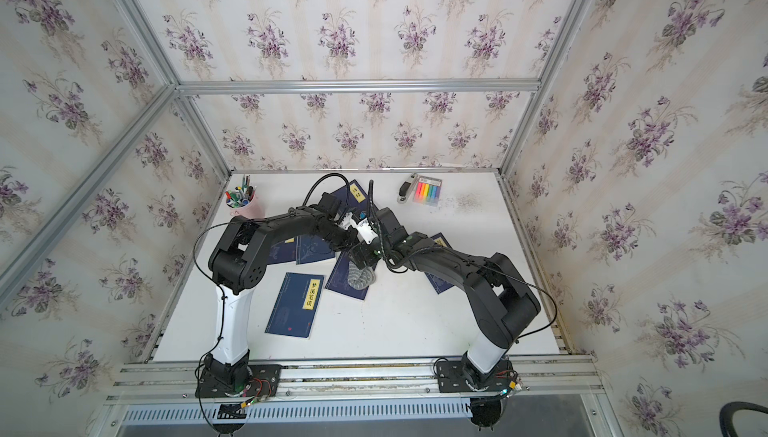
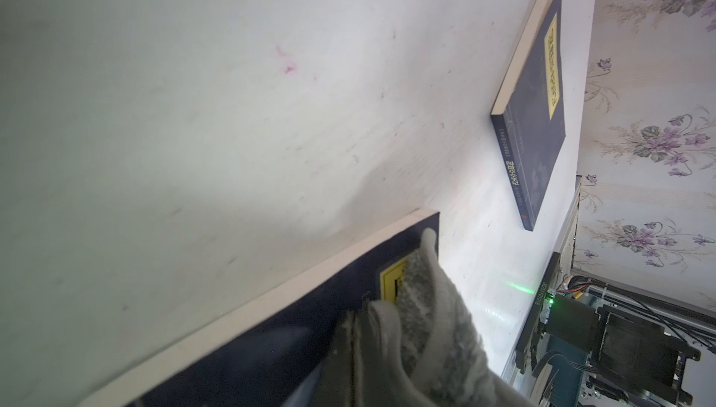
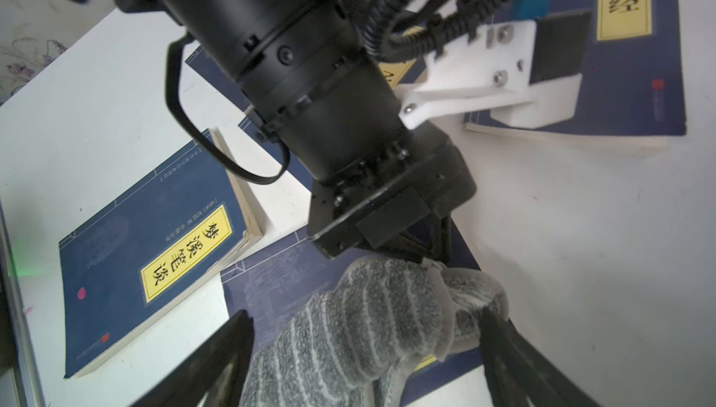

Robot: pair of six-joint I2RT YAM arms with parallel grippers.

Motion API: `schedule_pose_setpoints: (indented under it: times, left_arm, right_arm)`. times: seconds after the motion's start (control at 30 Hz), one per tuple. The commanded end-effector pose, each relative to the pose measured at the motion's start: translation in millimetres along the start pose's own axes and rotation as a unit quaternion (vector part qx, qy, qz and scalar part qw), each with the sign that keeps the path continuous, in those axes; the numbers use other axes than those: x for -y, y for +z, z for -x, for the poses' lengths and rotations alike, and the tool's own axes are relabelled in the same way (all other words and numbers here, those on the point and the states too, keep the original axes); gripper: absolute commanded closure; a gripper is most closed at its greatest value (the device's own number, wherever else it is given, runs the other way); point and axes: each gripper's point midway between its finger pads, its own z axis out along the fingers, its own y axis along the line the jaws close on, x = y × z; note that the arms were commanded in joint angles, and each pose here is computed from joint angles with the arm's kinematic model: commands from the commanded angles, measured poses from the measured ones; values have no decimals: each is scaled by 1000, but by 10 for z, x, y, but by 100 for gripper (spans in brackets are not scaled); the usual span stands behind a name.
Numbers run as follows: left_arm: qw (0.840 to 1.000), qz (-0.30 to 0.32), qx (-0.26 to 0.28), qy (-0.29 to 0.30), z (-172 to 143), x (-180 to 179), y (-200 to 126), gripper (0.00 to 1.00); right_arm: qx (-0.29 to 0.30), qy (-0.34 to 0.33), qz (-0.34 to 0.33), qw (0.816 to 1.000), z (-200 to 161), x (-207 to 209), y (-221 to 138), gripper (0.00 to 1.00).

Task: Wipe the cover of the book
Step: Wipe the dirt from the cover of the book.

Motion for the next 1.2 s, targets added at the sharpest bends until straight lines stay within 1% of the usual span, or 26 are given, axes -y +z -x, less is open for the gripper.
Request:
schedule_pose_setpoints:
  times: [0.0,0.17,0.33,0.53,0.67,0.77,0.8,0.87,0.9,0.97,1.0,1.07,1.17]
  left_arm:
    - [990,135,-35,-26,-257,-580,63,100]
    - [990,134,-37,-24,-262,-574,68,100]
    - [990,132,-36,-24,-258,-570,65,100]
    - [990,130,-37,-25,-262,-576,66,100]
    - [991,129,-37,-24,-262,-571,68,100]
    - [991,129,-38,-24,-264,-570,69,100]
    - [991,129,-37,-24,-260,-568,68,100]
    - [991,129,-37,-24,-259,-570,67,100]
    - [991,129,-38,-24,-263,-571,69,100]
    - [991,129,-38,-26,-266,-575,70,100]
    - [991,129,-37,-25,-265,-571,71,100]
    - [991,129,-36,-26,-258,-576,62,100]
    - [991,127,-35,-28,-257,-578,61,100]
  right_arm:
    - [-37,-39,31,998,-148,-94,35,9]
    - [-69,-47,41,996,-315,-104,123,10]
    - [-117,-32,43,992,-510,-89,228,13]
    - [-140,-25,65,988,-757,-183,251,14]
    - [-167,-31,76,983,-915,-300,283,15]
    - [-173,-35,79,981,-958,-369,319,16]
    - [-174,-35,81,981,-969,-385,336,17]
    - [-180,-30,81,980,-1005,-408,376,26]
    - [-181,-26,75,980,-1004,-396,394,33]
    - [-180,-11,59,982,-1021,-351,417,53]
    - [-174,-6,51,983,-1009,-328,416,60]
    - [-159,8,34,987,-979,-286,397,71]
    - [-134,27,7,991,-911,-214,361,93]
